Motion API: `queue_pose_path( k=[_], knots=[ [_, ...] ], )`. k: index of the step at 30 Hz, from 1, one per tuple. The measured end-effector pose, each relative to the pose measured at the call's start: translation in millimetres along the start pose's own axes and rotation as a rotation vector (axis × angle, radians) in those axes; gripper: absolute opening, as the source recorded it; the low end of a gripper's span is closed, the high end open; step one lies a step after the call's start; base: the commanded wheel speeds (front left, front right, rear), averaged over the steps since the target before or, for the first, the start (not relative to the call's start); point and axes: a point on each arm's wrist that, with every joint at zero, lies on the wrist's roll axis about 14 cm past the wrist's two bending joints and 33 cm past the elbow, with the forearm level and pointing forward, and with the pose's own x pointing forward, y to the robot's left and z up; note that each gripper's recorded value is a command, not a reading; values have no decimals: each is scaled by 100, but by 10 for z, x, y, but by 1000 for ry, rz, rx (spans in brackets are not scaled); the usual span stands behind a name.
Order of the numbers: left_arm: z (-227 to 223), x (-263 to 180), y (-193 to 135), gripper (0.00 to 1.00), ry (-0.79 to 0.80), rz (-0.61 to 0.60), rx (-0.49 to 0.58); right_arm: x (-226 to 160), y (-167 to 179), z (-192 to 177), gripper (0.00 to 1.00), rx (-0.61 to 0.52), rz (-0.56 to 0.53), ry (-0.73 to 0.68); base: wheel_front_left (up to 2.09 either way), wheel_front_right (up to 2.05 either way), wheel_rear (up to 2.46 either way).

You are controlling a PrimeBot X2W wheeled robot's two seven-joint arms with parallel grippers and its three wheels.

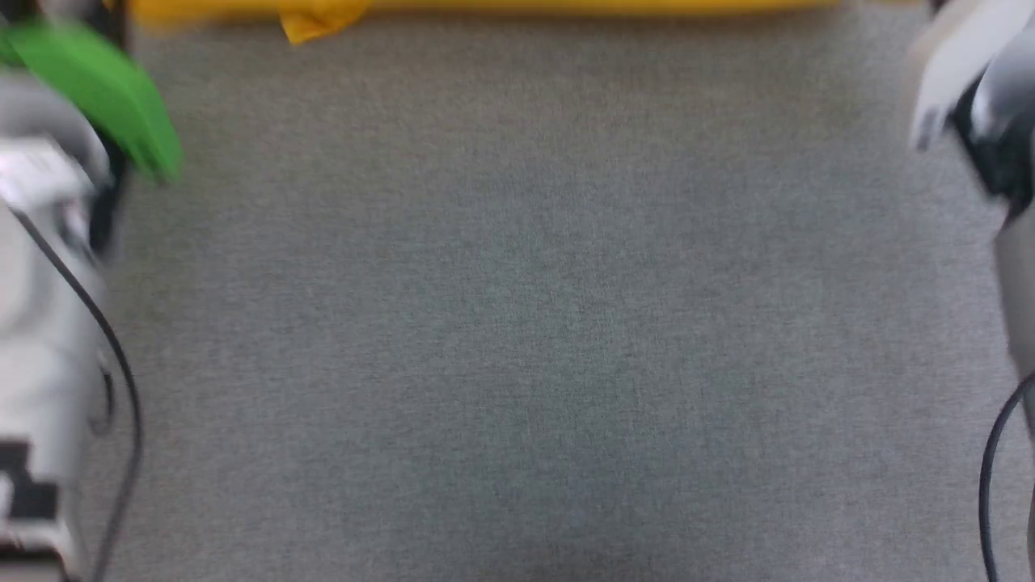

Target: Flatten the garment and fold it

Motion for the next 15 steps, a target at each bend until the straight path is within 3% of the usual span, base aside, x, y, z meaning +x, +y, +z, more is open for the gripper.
queue_pose_path(
  k=[6, 15],
  knots=[
    [-838, -780, -332, 0, 312, -94, -68, -516, 162, -435, 0, 76, 58, 71, 0, 0, 0],
    [-1201, -1877, -655, 0, 490, -136, -186, -1274, 217, -779, 0, 181, 52, 103, 0, 0, 0]
  ],
)
